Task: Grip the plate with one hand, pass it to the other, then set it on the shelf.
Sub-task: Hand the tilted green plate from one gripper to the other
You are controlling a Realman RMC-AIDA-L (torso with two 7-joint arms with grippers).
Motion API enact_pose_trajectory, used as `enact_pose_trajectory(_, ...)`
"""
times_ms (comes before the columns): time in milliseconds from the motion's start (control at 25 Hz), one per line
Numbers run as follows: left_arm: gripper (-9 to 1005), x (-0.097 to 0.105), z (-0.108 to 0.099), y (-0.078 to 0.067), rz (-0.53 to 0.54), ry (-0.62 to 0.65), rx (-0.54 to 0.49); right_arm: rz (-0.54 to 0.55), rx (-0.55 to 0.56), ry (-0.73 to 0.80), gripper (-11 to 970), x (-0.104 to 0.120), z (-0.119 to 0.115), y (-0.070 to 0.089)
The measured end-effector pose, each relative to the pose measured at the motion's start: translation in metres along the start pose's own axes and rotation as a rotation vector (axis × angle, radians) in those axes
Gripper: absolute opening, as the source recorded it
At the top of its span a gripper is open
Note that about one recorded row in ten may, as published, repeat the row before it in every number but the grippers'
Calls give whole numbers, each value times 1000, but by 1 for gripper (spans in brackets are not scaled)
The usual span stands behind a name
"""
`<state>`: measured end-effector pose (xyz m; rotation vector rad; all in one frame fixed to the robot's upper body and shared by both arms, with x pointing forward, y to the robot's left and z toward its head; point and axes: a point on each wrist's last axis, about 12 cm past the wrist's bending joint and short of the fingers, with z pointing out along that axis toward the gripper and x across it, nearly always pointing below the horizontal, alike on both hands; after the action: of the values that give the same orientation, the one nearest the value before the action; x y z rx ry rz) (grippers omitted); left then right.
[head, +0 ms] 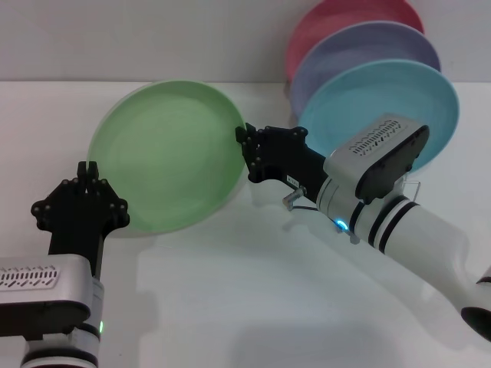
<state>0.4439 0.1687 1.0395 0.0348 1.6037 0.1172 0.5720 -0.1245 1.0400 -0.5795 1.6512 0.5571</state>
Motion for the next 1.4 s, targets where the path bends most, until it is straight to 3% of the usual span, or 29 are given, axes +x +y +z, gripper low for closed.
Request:
enact_pose_trajectory(1280, 93, -2, -5, 1, -31, -29, 25, 5, 7, -5, 14, 1, -2, -1)
enact_pose_trajectory(1400, 276, -2, -7, 2, -41, -42, 28, 6, 8, -5, 14, 1, -2, -1)
